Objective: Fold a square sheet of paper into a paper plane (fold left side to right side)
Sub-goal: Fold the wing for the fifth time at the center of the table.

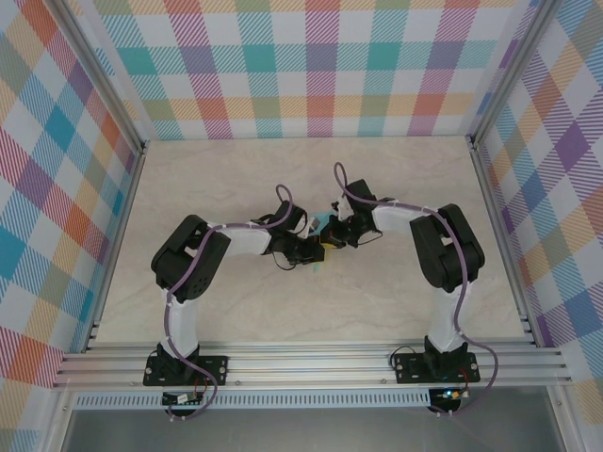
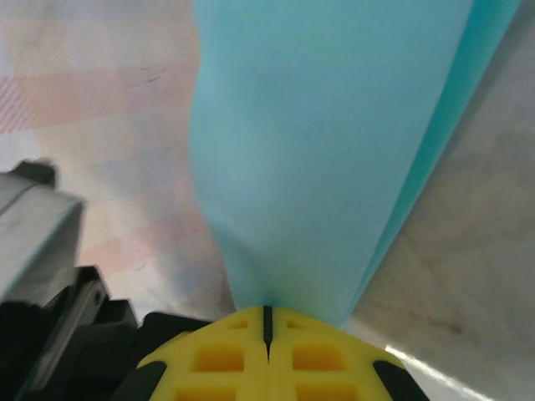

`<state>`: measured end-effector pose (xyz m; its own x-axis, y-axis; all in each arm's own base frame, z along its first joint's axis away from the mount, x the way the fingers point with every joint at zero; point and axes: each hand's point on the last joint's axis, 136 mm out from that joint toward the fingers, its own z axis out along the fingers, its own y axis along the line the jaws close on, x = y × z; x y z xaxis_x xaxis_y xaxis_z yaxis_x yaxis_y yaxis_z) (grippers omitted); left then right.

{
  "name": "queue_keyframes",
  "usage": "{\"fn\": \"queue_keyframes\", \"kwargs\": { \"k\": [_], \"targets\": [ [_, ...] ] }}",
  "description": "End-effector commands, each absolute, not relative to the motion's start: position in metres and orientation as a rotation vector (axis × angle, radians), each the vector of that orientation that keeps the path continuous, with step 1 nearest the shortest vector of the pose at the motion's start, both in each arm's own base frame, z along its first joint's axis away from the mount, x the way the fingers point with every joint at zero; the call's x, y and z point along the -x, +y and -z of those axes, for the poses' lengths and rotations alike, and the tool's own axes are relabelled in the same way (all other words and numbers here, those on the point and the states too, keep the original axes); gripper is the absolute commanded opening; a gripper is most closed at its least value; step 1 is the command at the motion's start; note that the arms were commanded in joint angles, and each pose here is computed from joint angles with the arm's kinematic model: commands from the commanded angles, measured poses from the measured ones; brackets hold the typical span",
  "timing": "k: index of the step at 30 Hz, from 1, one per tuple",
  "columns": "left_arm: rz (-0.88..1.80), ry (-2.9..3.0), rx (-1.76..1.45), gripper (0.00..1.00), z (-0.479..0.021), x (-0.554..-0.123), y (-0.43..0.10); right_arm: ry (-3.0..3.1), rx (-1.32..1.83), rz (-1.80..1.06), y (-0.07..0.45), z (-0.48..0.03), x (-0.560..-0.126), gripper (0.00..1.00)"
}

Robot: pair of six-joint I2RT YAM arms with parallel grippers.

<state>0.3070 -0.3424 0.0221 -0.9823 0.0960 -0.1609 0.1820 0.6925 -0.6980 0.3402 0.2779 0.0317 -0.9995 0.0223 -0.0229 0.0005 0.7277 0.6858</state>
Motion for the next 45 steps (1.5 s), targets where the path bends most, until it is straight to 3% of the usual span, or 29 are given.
{"fn": "queue_keyframes", "kwargs": {
  "k": [1, 10, 21, 36, 45],
  "targets": [
    [1.072, 2.919, -0.185, 0.02, 0.009, -0.29, -0.325, 2.892, 0.013, -1.123, 0.281, -0.027, -0.351, 0.0],
    [1.073, 2.927, -0.178, 0.01, 0.011, -0.29, -0.324, 2.917, 0.076, -0.905, 0.267, -0.01, -0.37, 0.0],
    [1.076, 2.93, -0.169, 0.0, 0.013, -0.29, -0.323, 2.884, 0.084, -0.832, 0.251, -0.007, -0.405, 0.01],
    [1.082, 2.936, -0.169, 0.0, 0.014, -0.29, -0.324, 2.835, 0.073, -0.874, 0.243, -0.015, -0.441, 0.03],
    [1.084, 2.942, -0.164, 0.0, 0.016, -0.289, -0.323, 2.801, 0.068, -0.902, 0.242, -0.022, -0.452, 0.11]
  ]
}}
